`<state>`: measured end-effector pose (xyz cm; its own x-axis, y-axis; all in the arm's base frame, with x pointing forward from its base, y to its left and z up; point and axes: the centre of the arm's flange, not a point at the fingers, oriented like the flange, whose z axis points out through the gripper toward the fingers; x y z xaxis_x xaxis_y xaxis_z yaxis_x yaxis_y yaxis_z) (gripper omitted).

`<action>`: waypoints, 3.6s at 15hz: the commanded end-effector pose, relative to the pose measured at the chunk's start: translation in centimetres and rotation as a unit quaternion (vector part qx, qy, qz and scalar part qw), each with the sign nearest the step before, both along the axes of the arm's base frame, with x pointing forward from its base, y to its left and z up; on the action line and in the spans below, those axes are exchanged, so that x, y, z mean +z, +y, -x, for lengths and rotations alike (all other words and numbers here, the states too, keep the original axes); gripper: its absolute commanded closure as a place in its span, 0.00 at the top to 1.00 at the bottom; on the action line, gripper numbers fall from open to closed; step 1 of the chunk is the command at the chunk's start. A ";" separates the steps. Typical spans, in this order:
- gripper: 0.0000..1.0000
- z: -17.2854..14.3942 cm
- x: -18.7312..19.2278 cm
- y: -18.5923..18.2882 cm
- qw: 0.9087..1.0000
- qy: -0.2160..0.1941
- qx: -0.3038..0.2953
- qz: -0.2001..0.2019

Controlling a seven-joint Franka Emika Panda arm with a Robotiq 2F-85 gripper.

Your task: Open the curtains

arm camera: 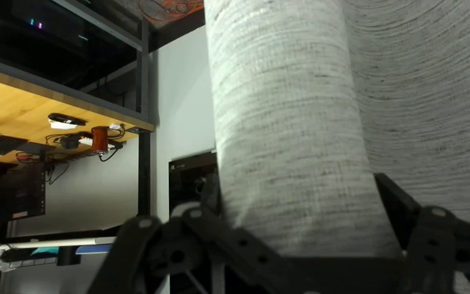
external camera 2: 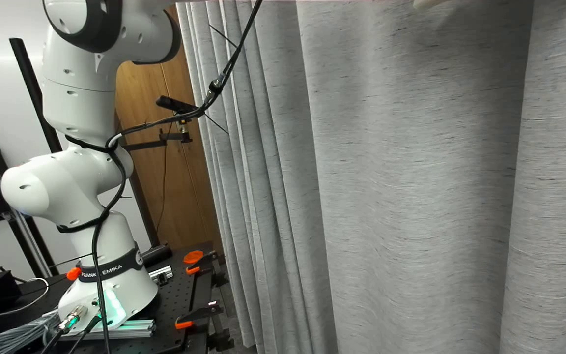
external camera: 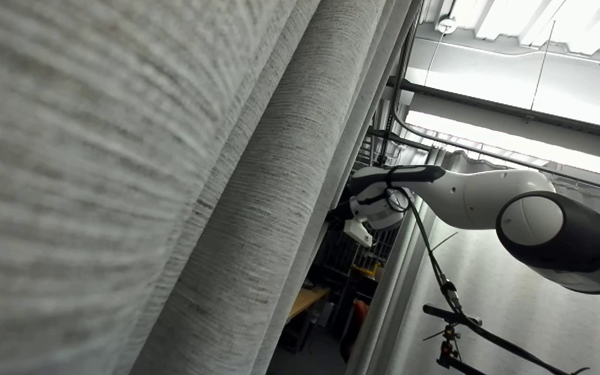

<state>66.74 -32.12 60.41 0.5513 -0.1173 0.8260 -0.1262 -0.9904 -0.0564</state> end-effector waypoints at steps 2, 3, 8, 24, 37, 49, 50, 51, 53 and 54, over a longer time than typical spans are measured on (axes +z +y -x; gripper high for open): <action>0.50 1.3 0.2 1.7 1.000 -0.012 0.005 -0.012; 0.41 1.4 0.2 2.0 1.000 -0.008 0.007 -0.016; 0.03 3.3 -0.1 4.6 0.998 0.047 0.025 -0.039; 0.00 16.4 -1.8 23.9 0.956 0.251 0.148 -0.012; 0.00 24.1 -0.7 34.8 0.942 0.225 0.247 0.022; 0.00 29.2 -0.1 41.1 0.923 0.186 0.337 0.003; 0.00 29.6 -0.2 41.5 0.921 0.185 0.343 0.000; 0.00 29.9 -0.3 42.0 0.919 0.186 0.348 -0.001; 0.00 30.2 -0.5 42.9 0.916 0.185 0.356 -0.001; 0.00 30.5 -0.6 43.3 0.914 0.184 0.362 -0.002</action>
<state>38.57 8.07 66.18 0.6889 0.3087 0.6559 0.4833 -0.8699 -0.0982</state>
